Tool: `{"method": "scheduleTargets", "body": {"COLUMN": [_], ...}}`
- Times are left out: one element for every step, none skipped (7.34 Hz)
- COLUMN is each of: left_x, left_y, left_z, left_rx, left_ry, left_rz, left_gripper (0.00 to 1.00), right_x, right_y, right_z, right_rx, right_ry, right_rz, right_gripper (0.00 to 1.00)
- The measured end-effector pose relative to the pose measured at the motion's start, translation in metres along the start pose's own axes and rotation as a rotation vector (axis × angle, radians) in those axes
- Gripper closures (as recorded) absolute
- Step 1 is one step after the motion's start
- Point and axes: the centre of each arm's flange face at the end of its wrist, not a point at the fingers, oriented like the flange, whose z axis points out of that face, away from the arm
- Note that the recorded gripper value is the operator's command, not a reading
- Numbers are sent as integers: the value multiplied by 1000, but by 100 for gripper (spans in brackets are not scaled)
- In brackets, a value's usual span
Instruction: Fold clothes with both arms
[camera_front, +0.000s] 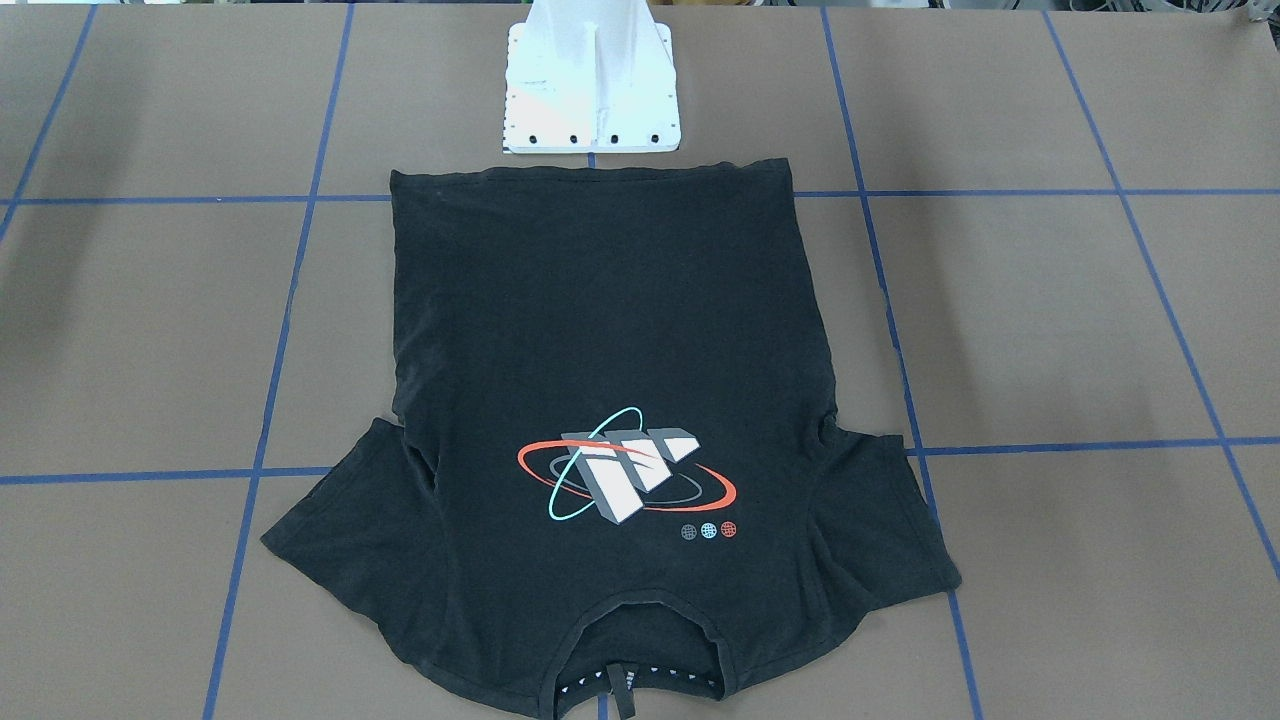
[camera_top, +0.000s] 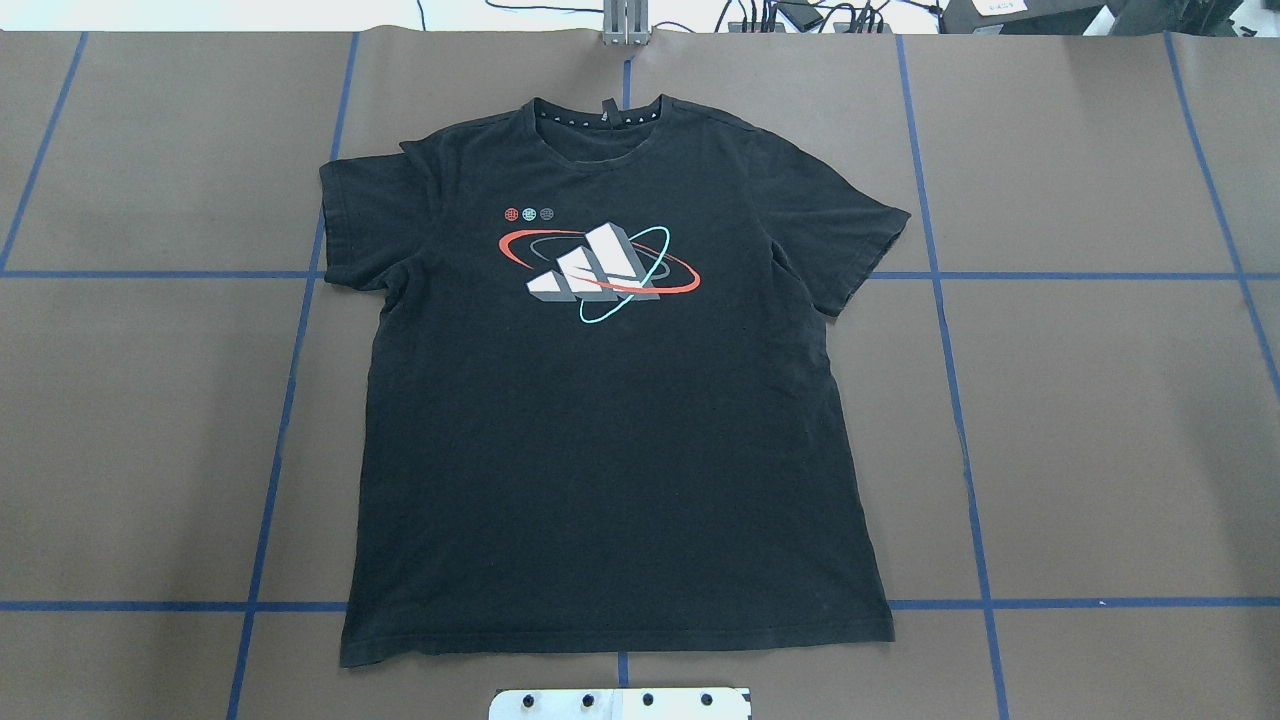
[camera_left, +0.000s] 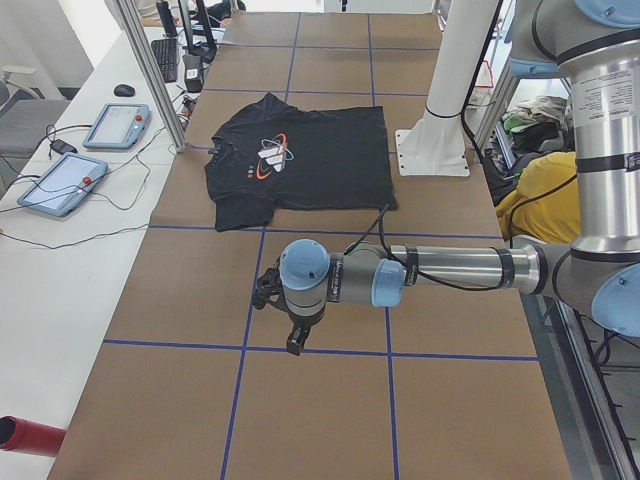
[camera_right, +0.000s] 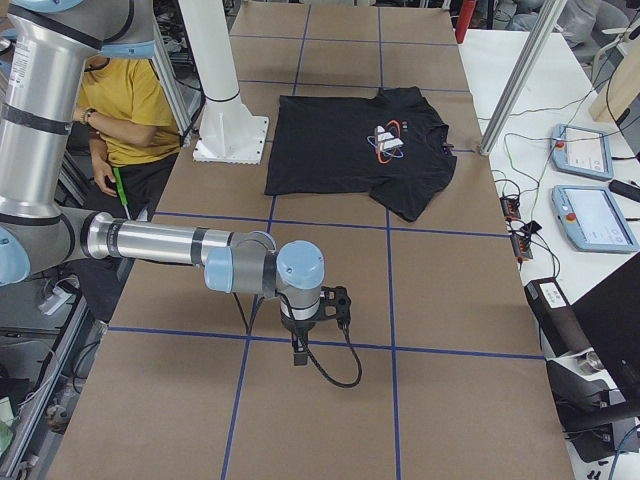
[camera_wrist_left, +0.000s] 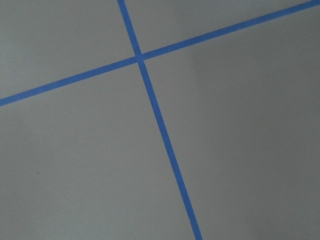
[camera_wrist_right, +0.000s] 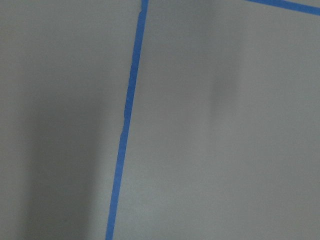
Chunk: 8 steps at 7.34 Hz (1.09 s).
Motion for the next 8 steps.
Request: {"method": "scheduleTargets", "body": {"left_x": [2,6,12,18,26,35,43,52], "left_y": [-1,-3,-7,-13,-19,-26,-34,-46], "left_z": [-2,-7,-13,-19,-27,-36,-45,-55], "left_rx": [3,12,23,37,58,90,137,207], "left_ry": [-2,-7,-14,-20,-27,-35,-47,-66], "left_rz": [6,20,35,52,77,113,166,247], "left_gripper": [0,0,0,0,0,0,0,0], "right_x": [0,-1,-3,-7,-11,-16,-22,-27], "right_y": [0,-1,-5,-10,-16,-23,-31,-39], "right_z": [-1,-2,-5,-10,-16,-23,-32,-40], "right_rx": [2,5,17,47,91,149,212,260], "right_ry": [1,2,4,6,10,19,31,36], "right_rz": [-1,-3,-13,-36,-71,-118,-169,-206], "right_gripper": [0,0,0,0,0,0,0,0]}}
